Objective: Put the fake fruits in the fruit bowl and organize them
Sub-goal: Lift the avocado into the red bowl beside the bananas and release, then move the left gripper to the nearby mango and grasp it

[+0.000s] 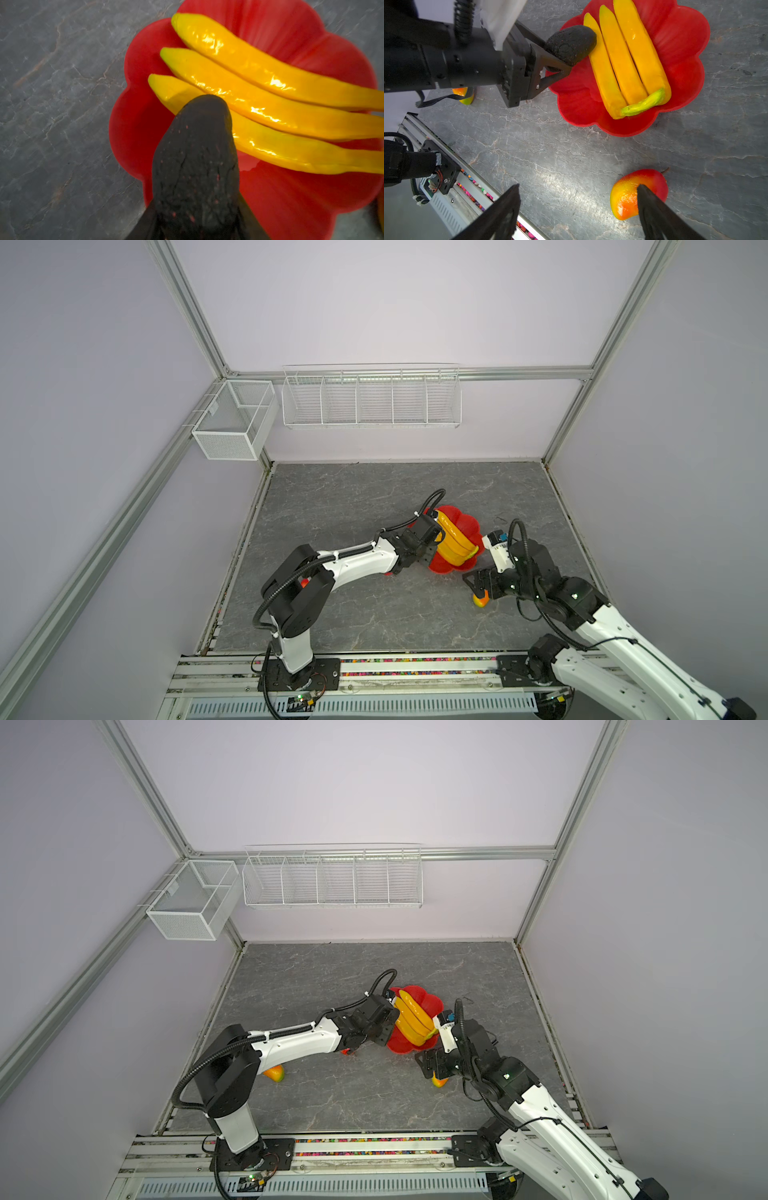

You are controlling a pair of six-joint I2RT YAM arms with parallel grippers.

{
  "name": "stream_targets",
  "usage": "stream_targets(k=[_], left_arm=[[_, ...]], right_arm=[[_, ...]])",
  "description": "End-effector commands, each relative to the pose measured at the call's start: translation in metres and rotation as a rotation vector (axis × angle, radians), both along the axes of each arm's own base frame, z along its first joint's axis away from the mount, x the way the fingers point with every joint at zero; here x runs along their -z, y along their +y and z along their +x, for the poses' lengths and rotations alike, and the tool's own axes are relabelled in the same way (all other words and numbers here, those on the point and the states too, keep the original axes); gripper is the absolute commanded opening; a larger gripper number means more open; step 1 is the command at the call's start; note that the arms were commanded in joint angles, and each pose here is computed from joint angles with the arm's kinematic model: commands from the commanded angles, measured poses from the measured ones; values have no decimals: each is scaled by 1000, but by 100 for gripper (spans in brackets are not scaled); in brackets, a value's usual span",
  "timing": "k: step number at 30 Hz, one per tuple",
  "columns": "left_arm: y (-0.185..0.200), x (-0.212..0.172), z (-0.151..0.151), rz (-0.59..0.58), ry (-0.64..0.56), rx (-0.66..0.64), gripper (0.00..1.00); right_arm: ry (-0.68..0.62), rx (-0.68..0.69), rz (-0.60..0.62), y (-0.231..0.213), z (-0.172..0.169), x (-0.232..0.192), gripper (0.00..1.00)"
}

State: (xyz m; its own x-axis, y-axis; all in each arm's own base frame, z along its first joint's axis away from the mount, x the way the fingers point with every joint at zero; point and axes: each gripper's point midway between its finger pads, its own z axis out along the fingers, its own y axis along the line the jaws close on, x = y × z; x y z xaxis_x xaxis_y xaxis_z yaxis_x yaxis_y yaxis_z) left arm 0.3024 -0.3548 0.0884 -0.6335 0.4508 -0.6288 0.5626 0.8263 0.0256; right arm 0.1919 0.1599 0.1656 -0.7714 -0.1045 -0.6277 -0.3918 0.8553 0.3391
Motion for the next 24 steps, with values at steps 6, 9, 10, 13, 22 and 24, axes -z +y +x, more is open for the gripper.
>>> stream_targets(k=[6, 9, 10, 13, 22, 24], left_arm=[[-1, 8, 9, 24, 26, -37, 48], [-3, 9, 9, 18, 30, -34, 52], [-4, 9, 9, 14, 30, -32, 55], [-6, 7, 9, 5, 28, -26, 60], [13, -33, 2, -38, -32, -49, 63], [37, -40, -4, -36, -48, -119, 64]], right_arm=[[-19, -2, 13, 1, 6, -6, 89], [-6, 6, 9, 1, 7, -3, 89], [-2, 9, 9, 0, 7, -3, 89], [3, 20, 5, -1, 8, -1, 89], [27, 61, -23, -8, 7, 5, 89], [22, 37, -25, -6, 5, 4, 88]])
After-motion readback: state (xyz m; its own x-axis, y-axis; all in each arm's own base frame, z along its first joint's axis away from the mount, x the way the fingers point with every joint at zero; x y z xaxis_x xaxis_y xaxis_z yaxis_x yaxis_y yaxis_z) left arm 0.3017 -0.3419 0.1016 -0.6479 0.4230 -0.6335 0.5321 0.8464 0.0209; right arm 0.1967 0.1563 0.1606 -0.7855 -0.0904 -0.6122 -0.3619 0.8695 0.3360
